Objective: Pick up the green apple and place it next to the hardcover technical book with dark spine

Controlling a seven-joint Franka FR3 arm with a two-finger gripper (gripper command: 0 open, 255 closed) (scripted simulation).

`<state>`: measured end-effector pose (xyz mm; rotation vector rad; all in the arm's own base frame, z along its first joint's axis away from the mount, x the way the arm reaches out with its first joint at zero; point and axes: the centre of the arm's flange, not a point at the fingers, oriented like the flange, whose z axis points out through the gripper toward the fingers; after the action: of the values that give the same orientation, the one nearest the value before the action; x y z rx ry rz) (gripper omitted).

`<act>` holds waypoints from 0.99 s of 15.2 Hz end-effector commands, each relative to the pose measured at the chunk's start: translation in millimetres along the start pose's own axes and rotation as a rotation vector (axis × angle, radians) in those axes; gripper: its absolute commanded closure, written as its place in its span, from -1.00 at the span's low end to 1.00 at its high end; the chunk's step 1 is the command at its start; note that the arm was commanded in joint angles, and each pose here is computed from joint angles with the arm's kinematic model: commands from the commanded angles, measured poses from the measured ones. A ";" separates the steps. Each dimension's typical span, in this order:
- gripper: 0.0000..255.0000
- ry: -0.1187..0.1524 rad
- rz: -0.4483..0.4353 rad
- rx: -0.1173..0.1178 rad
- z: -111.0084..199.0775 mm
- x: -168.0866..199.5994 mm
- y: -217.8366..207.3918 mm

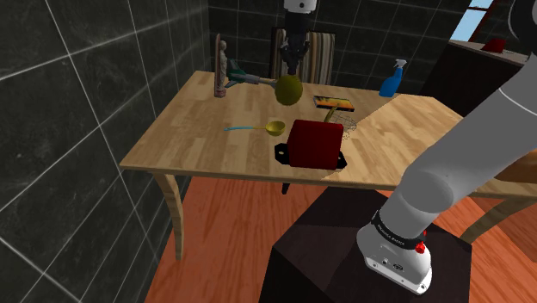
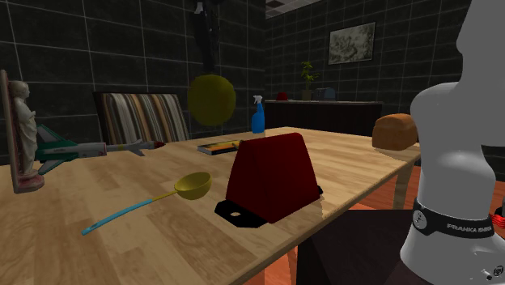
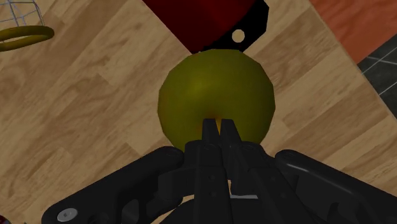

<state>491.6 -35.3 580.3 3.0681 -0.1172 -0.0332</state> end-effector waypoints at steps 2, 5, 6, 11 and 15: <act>1.00 0.000 -0.002 0.001 7.0 -11.7 40.5; 1.00 0.000 -0.002 0.001 9.8 -20.0 79.1; 1.00 0.000 -0.002 0.001 10.7 -22.8 92.0; 1.00 0.000 -0.002 0.001 15.5 -36.7 156.4; 1.00 0.000 -0.002 0.001 19.2 -47.8 207.8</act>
<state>429.5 -224.8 577.5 3.0692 -0.1168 -0.0328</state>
